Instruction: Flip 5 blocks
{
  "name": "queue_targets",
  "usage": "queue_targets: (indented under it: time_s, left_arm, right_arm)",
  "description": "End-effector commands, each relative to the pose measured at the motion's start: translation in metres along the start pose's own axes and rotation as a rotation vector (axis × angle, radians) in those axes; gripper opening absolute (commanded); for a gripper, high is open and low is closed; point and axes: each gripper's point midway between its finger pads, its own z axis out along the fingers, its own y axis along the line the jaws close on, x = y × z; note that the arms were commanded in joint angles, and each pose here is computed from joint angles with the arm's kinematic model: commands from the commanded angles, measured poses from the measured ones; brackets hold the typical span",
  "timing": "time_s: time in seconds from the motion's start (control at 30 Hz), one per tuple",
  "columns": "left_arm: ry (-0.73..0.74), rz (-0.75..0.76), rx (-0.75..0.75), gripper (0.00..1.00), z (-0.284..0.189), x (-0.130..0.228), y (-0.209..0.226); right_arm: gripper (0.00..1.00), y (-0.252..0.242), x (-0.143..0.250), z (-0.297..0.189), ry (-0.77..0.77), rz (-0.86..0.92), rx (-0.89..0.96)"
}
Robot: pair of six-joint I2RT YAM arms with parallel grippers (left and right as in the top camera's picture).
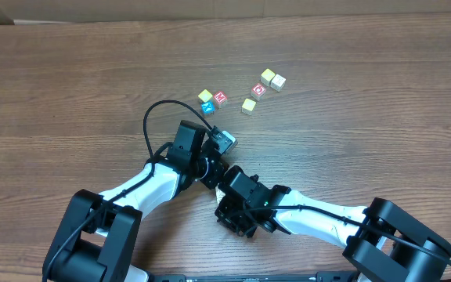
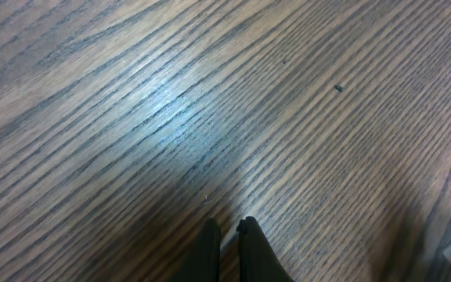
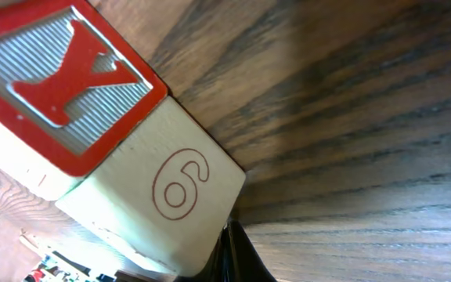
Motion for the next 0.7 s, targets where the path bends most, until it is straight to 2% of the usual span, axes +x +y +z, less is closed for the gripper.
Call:
queue_targets:
  time_s: [0.0,0.67]
  left_arm:
    - [0.067,-0.008,0.112,0.04,0.0099,0.0223,-0.0270]
    - [0.067,-0.004,0.108,0.04,0.0100,0.0223,-0.0262]
  right_arm:
    - [0.04,0.0109,-0.0209,0.0001,-0.096,0.005,-0.036]
    - [0.04,0.0104,-0.0229,0.0004,-0.106,0.006,-0.035]
